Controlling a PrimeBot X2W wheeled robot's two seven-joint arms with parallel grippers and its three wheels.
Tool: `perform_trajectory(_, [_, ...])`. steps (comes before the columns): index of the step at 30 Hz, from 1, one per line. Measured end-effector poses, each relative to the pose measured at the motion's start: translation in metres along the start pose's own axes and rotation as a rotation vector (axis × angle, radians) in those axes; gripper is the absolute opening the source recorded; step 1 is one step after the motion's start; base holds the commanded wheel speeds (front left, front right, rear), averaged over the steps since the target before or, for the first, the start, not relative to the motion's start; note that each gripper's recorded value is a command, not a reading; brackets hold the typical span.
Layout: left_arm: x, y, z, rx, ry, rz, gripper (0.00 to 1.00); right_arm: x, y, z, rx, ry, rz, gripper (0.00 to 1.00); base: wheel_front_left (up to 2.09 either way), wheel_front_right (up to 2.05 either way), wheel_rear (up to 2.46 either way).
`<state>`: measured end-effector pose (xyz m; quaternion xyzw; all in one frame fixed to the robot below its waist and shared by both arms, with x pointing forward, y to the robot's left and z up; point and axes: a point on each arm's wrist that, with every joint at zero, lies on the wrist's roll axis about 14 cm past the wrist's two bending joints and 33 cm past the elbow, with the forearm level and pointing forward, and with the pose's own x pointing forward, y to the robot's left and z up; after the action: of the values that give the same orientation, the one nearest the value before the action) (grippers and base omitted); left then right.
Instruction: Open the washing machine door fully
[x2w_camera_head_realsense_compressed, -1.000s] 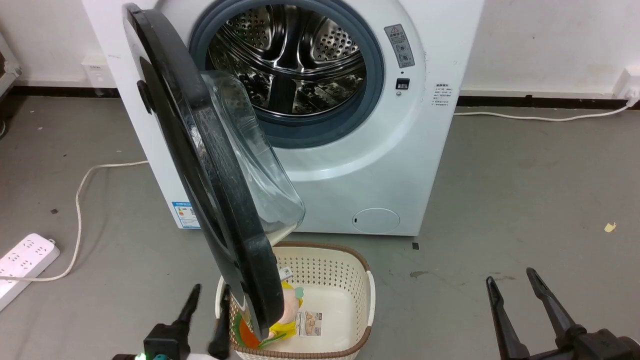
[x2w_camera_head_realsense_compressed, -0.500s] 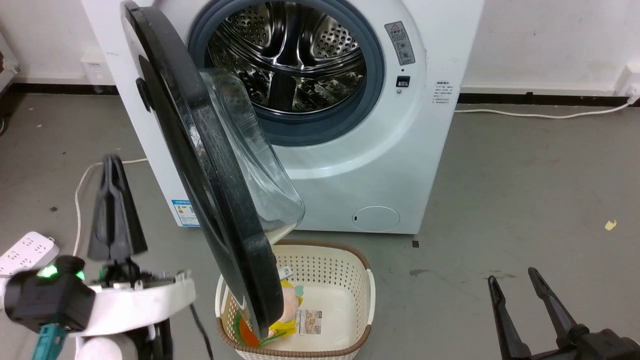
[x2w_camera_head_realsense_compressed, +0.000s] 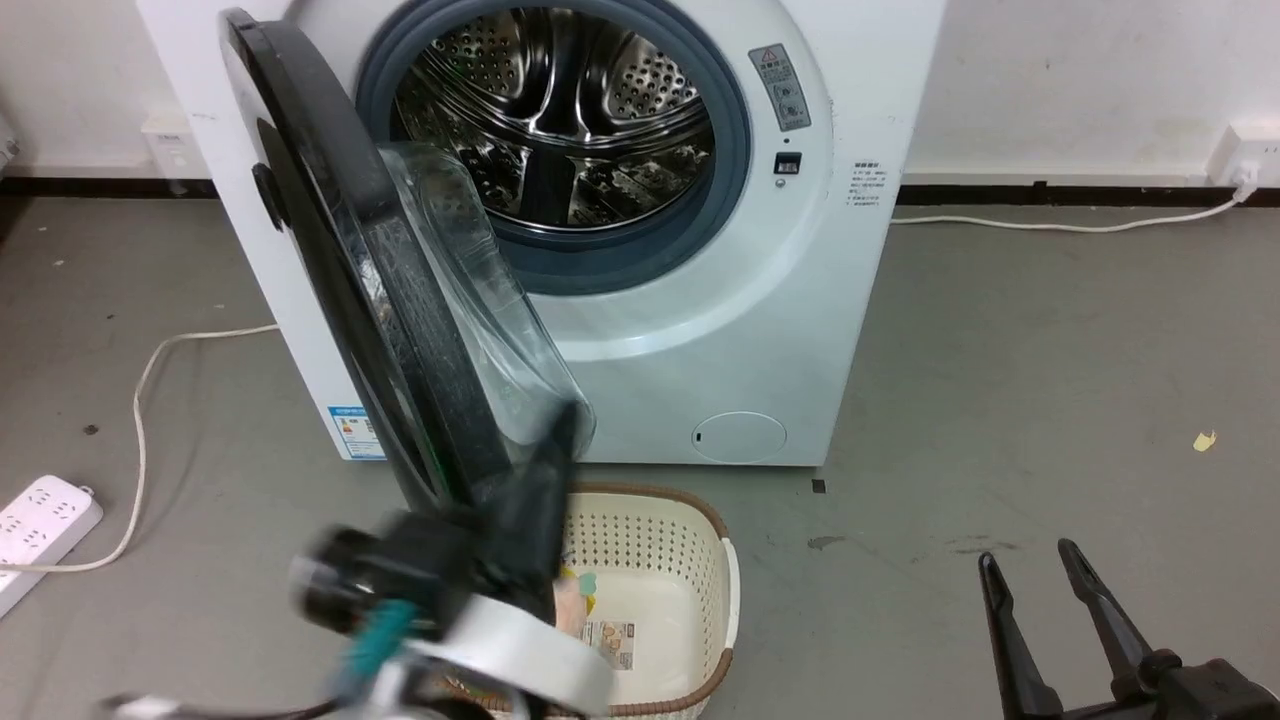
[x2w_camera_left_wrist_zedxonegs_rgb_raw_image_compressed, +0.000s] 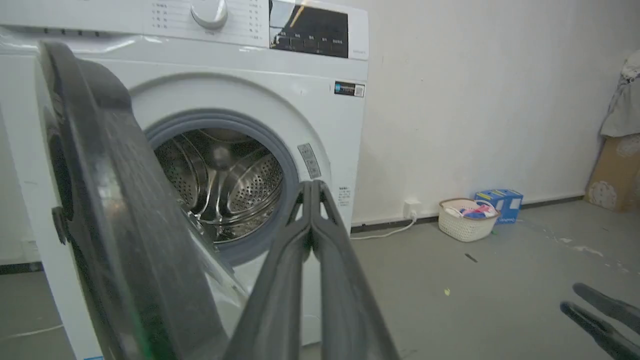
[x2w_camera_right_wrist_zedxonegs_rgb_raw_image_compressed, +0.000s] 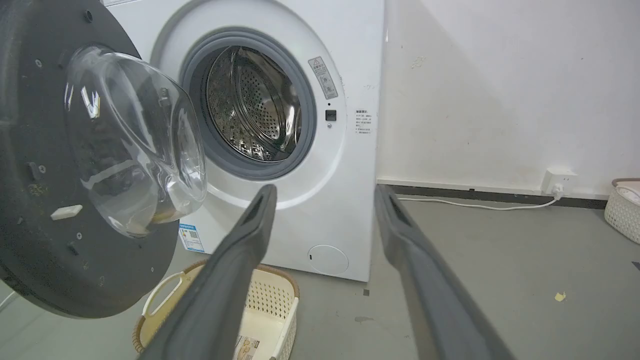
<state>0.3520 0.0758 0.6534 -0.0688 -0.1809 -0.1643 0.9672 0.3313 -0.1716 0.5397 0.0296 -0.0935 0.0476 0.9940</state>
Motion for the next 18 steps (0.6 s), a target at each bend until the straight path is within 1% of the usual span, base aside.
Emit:
perform_trajectory(4, [-0.016,-0.018,-0.063,-0.036,0.237,-0.046,0.0,-0.001,-0.003,-0.004,0.016,0.013,-0.014,1.0,0.0,0.0,0.0])
perform_trajectory(8, [-0.03,-0.014,-0.105,-0.041,0.393,-0.018,0.0,-0.001,-0.003,-0.011,0.018,0.033,-0.012,1.0,0.0,0.0,0.0])
perform_trajectory(14, [-0.045,0.014,-0.136,-0.008,0.504,0.085,0.0,0.0,0.0,-0.016,0.022,0.05,-0.005,1.0,0.0,0.0,0.0])
perform_trajectory(18, [-0.049,0.026,-0.139,0.008,0.51,0.116,0.0,0.002,0.006,-0.02,0.027,0.059,0.014,1.0,0.0,0.0,0.0])
